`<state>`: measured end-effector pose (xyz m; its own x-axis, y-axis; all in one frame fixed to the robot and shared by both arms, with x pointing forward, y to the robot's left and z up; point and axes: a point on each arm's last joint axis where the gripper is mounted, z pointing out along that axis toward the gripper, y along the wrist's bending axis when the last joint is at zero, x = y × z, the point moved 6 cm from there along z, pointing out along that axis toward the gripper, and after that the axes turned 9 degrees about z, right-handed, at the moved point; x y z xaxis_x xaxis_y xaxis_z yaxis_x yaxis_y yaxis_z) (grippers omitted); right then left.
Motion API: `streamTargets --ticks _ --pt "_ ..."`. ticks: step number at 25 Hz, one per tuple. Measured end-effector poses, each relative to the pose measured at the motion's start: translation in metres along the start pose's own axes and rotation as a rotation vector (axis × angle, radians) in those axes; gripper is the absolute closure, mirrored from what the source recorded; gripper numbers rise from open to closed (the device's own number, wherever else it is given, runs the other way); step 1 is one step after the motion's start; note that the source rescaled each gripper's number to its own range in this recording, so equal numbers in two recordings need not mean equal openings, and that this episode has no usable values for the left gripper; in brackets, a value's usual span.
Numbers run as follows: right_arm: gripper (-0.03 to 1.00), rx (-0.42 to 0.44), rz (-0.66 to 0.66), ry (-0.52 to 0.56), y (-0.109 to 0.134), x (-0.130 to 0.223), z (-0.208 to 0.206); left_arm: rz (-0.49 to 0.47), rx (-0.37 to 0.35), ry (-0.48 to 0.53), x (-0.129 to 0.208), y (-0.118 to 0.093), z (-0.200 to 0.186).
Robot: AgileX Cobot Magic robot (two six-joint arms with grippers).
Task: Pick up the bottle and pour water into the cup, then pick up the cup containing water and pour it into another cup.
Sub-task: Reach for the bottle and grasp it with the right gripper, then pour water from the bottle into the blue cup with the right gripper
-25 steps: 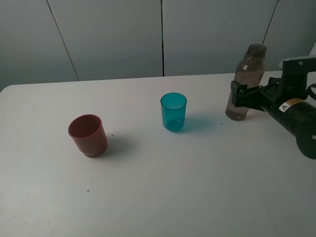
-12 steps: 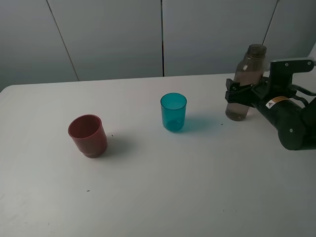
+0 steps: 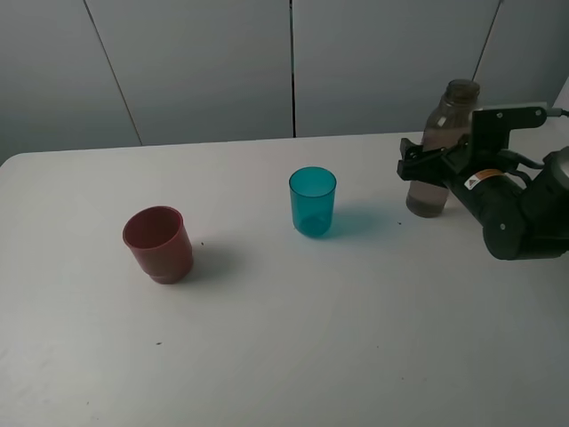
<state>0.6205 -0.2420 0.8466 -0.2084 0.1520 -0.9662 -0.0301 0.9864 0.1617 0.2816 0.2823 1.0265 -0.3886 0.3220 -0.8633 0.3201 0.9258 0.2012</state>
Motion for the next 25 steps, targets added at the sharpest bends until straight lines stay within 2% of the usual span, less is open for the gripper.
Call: streamTargets --ticks 8,9,10,11,12,25 --pt "-0.03 -0.015 -0.007 -0.003 0.0025 0.0003 0.0029 0.0 0.0 0.0 0.0 0.0 0.0" --pt "0.04 -0.017 -0.008 -0.003 0.0028 0.0004 0.0029 0.0 0.0 0.0 0.0 0.0 0.0" --pt "0.22 -0.017 -0.008 -0.003 0.0028 0.0004 0.0029 0.0 0.0 0.0 0.0 0.0 0.0" --pt "0.56 -0.017 -0.008 -0.003 0.0028 0.0004 0.0029 0.0 0.0 0.0 0.0 0.0 0.0" --pt "0.96 -0.017 -0.011 -0.003 0.0028 0.0004 0.0029 0.0 0.0 0.0 0.0 0.0 0.0" --pt "0.97 -0.017 -0.029 -0.002 0.0028 0.0006 0.0029 0.0 0.0 0.0 0.0 0.0 0.0"
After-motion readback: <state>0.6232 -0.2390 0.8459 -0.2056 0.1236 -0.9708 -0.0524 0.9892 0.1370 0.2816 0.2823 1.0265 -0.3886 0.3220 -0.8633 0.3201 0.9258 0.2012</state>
